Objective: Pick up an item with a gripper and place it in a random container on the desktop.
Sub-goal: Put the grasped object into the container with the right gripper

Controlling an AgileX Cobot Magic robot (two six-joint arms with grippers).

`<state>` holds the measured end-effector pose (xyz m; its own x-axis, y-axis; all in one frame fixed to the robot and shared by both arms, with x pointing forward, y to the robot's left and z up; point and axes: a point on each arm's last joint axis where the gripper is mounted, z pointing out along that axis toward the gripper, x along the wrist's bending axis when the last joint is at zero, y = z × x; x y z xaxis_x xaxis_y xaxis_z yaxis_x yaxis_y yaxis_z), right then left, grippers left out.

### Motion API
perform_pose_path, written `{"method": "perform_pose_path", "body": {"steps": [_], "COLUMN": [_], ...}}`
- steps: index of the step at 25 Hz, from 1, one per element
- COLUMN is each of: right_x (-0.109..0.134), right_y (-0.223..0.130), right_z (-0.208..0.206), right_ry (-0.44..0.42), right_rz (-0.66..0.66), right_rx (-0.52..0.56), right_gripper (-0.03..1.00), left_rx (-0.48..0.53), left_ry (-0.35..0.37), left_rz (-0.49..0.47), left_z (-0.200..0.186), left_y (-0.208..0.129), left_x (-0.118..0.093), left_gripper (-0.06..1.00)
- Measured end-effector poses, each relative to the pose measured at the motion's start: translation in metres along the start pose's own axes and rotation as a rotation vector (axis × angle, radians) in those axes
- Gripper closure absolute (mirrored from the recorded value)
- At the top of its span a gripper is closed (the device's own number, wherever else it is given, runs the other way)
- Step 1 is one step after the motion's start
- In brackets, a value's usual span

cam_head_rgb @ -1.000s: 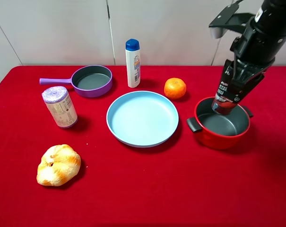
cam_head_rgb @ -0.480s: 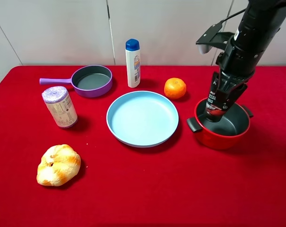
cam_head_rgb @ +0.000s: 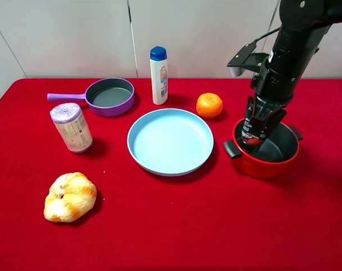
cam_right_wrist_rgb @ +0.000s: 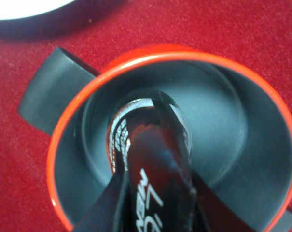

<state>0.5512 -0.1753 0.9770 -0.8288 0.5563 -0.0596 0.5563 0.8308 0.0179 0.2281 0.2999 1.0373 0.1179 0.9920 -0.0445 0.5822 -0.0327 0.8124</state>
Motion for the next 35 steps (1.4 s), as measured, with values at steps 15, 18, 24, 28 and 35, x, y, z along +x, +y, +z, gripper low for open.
{"method": "perform_pose_path", "body": {"steps": [15, 18, 24, 28, 35], "right_x": [0.003, 0.003, 0.003, 0.003, 0.003], "right_y": [-0.003, -0.003, -0.003, -0.003, -0.003], "right_z": [0.016, 0.016, 0.016, 0.016, 0.016], "right_ry": [-0.001, -0.001, -0.002, -0.002, -0.002], "right_rz": [-0.015, -0.014, 0.01, 0.02, 0.025], "right_rx": [-0.003, -0.003, -0.004, -0.004, -0.004], "right_gripper": [0.8, 0.8, 0.8, 0.8, 0.8], "left_rx": [0.0, 0.0, 0.0, 0.0, 0.0], "left_ry": [0.0, 0.0, 0.0, 0.0, 0.0], "left_rz": [0.0, 0.0, 0.0, 0.0, 0.0], "left_z": [0.0, 0.0, 0.0, 0.0, 0.0], "left_y": [0.0, 0.0, 0.0, 0.0, 0.0], "left_x": [0.0, 0.0, 0.0, 0.0, 0.0], "left_gripper": [-0.05, -0.05, -0.05, -0.05, -0.05]}}
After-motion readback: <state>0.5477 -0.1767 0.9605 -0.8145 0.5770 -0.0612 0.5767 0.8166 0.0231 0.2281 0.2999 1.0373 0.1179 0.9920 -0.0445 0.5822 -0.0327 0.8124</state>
